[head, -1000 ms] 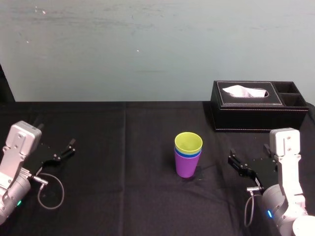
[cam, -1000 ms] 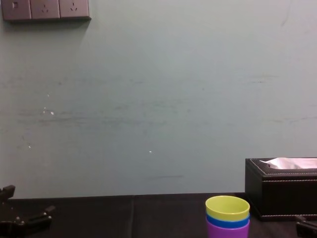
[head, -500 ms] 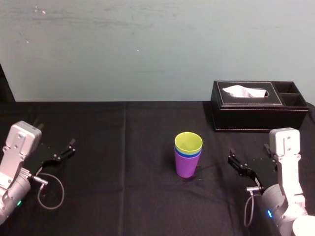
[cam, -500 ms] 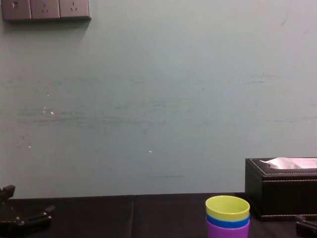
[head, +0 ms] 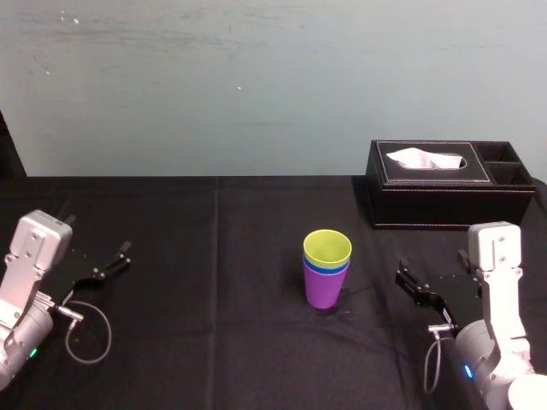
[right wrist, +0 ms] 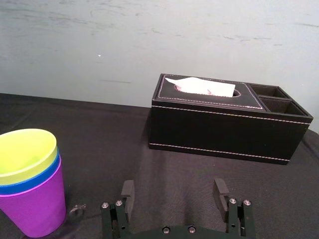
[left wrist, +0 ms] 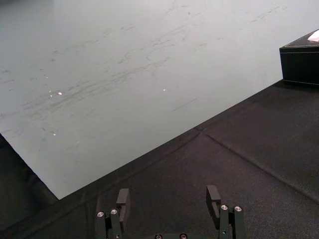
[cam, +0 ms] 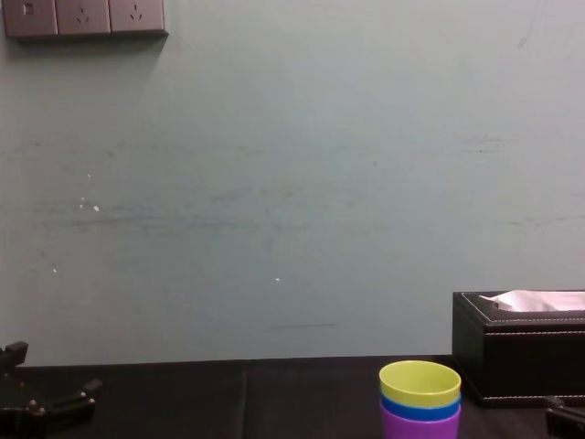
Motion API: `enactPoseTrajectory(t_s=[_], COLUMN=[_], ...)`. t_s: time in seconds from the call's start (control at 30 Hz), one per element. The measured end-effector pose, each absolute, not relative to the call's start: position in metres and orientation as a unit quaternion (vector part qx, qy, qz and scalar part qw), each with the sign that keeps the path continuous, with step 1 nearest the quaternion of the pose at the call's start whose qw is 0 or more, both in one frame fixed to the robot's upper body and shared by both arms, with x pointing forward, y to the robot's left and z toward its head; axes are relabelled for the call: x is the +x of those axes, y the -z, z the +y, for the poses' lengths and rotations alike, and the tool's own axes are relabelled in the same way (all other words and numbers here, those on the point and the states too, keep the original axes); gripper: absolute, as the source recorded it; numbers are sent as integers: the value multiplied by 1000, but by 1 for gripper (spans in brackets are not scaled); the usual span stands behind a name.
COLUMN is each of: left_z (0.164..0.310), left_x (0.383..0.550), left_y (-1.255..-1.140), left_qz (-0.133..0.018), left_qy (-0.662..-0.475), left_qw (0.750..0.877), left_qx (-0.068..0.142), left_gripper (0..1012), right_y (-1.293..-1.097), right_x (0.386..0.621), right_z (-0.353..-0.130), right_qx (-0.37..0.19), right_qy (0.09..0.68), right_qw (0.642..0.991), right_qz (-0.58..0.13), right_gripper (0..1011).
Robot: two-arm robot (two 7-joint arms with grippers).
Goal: Stack the three plastic cups sequentially using one hand.
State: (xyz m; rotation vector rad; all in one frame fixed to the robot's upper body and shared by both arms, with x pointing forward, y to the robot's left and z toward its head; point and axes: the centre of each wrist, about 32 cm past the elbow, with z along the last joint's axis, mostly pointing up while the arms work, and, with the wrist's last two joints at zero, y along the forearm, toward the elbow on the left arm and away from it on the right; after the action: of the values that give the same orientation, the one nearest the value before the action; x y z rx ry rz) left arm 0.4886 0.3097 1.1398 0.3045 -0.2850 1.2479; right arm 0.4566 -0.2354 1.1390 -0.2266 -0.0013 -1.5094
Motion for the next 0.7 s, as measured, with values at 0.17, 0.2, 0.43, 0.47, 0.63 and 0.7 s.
enactPoseTrajectory(t_s=[0.17,0.2,0.43,0.47,0.63,0.7], left_z=[310,310,310,310,310,310], left_x=[489,489,489,489,489,489], left_y=[-1140,-1140,-1140,-1140,-1140,-1140], left_qz=[-132,-132,-132,-132,-132,-132], left_qy=[-580,-580,-580,-580,-580,-580], left_qw=[791,791,791,791,791,791], left_qx=[142,142,142,141,141,142], left_gripper=[1000,1000,1000,1000,1000,1000], right_y=[-1139,-1139,-1139,-1139,-1139,-1139], right_x=[457,457,457,457,457,457], right_z=[-235,-235,-235,-235,-235,-235], right_qx=[-103,-103,-103,-103,-103,-103], right_qy=[684,684,684,684,684,684], right_qw=[723,722,722,722,722,722], right_qz=[-1,-1,-1,-1,-1,-1], right_gripper=[1003,1003,1003,1003,1003,1003])
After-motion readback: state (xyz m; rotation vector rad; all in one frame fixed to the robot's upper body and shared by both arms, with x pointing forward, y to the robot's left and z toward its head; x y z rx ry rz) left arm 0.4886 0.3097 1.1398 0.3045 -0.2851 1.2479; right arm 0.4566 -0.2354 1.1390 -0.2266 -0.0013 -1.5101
